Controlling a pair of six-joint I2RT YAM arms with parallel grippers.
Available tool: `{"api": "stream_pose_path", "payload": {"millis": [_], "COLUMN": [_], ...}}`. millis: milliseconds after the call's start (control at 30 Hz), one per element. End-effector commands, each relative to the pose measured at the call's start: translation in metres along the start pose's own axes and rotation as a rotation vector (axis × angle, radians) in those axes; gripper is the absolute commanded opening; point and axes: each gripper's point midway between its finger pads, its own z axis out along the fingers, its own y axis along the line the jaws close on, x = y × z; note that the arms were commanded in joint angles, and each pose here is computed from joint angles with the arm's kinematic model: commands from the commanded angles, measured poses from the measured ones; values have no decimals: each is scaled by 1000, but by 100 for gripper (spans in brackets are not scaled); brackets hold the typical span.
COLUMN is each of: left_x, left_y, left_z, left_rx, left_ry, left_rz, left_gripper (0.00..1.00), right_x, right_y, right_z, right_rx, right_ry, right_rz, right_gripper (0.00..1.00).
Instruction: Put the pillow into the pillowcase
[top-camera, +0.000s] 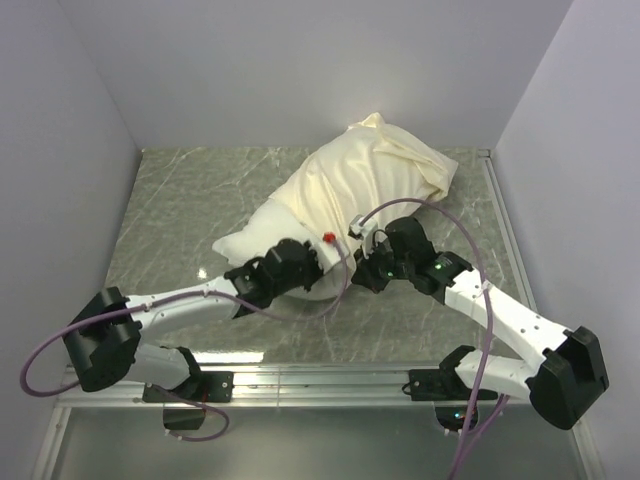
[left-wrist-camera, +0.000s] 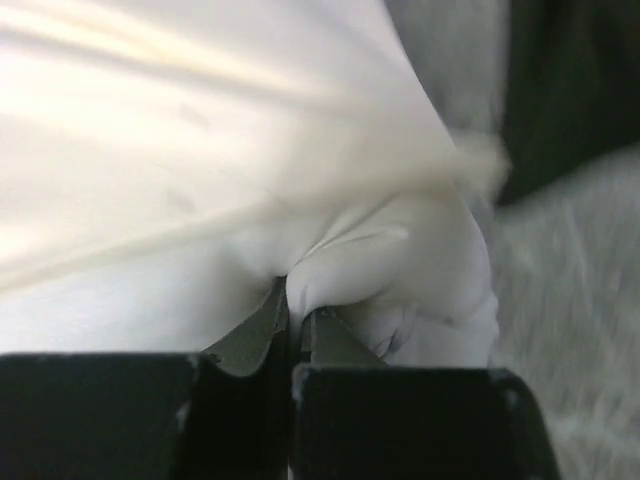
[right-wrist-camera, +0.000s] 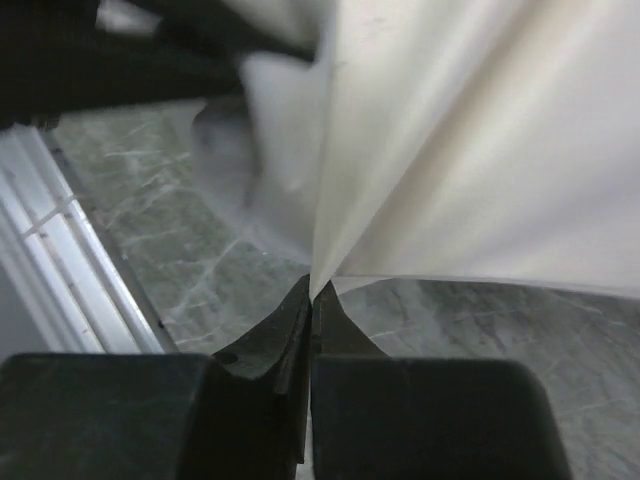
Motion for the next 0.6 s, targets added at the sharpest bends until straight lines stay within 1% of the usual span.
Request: {"api": "stream_pose_path", "payload": {"millis": [0,33,100,133,167,200,233,300,367,400,467,500,533,567], "left_x": [-124,-131,-141,-141,-138,-126,-120,-105,-92,-92,-86,-92,-95,-79], "left_y": [65,69,69,62,58,48,37,31,27,24,17,18,21,22], "left_z": [-5,-4,5,10,17,29,34,40,38,30,15,-2,-12,-24], "left_rx": [-145,-148,-132,-106,-97,-88,-80,-84,-86,-64,-26,-13,-18,-29], "left_ry": [-309,-319,-306,-302,-282,-231,-208,-165,-125,-125,-94,-114,-118,-44], "left_rz": [-203,-265,-336,-407,-440,-461,-495,-542,-542,-527,-488,-457,-452,-449], "left_gripper": [0,0,0,0,0,0,0,0,1,18,37,64,74,82], "right_x": [-18,-22,-25,-31,-35,-36,-37,-33,-23,-12,5,14,18,22], "right_y": [62,70,87,91,93,90,84,68,55,51,28,19,5,-3], "right_z": [-30,-35,-45,-48,-49,-49,-46,-44,-42,-43,-40,-41,-41,-44], "right_rx": [-291,-325,-423,-445,-456,-438,-419,-377,-354,-342,-241,-198,-142,-117], "right_ry": [-26,-41,-46,-52,-55,-54,-58,-52,-22,18,57,86,103,127], "right_rz": [8,1,15,22,20,16,-1,21,33,44,9,3,-35,-50], "right_gripper": [0,0,0,0,0,0,0,0,0,0,0,0,0,0]}}
